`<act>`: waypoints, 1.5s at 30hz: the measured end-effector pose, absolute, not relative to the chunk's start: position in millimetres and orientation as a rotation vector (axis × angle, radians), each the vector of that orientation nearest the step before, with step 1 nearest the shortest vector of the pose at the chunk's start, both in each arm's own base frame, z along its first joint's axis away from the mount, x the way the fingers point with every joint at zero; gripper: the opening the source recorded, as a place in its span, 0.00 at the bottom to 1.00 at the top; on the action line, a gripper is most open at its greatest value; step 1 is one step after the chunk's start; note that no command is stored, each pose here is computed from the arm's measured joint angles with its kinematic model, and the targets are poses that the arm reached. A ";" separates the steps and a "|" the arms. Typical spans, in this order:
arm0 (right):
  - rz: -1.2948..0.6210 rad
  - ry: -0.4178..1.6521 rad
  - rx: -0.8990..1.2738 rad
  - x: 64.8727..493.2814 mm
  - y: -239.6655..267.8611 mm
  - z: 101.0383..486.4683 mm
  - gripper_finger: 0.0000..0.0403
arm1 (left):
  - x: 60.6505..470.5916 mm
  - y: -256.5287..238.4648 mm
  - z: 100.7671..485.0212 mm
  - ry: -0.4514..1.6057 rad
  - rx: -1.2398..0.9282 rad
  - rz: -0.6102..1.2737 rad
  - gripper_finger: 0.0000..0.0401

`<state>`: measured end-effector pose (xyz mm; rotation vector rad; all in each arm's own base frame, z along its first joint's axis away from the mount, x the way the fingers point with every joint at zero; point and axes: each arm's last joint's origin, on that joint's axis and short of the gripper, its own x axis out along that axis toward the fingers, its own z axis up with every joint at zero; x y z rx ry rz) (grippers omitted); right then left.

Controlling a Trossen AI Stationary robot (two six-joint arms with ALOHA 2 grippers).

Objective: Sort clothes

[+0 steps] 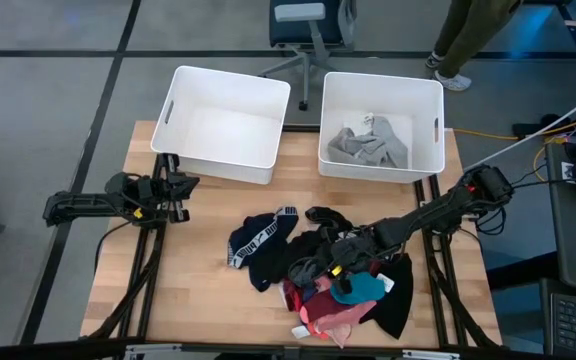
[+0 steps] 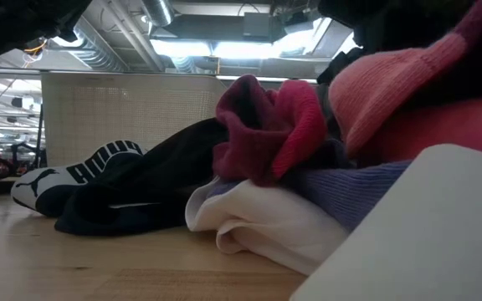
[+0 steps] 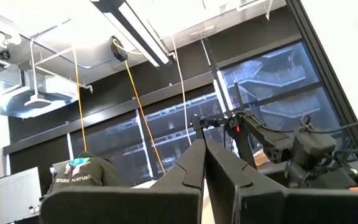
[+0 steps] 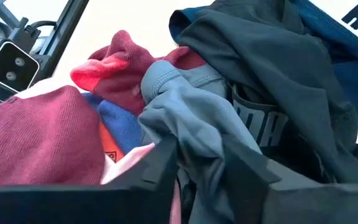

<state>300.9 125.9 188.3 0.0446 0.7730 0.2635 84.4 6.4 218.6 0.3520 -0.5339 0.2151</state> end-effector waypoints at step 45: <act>-0.487 0.559 -0.499 267.2 77.8 428.2 0.03 | 84.4 6.3 218.5 -0.534 0.353 0.215 0.01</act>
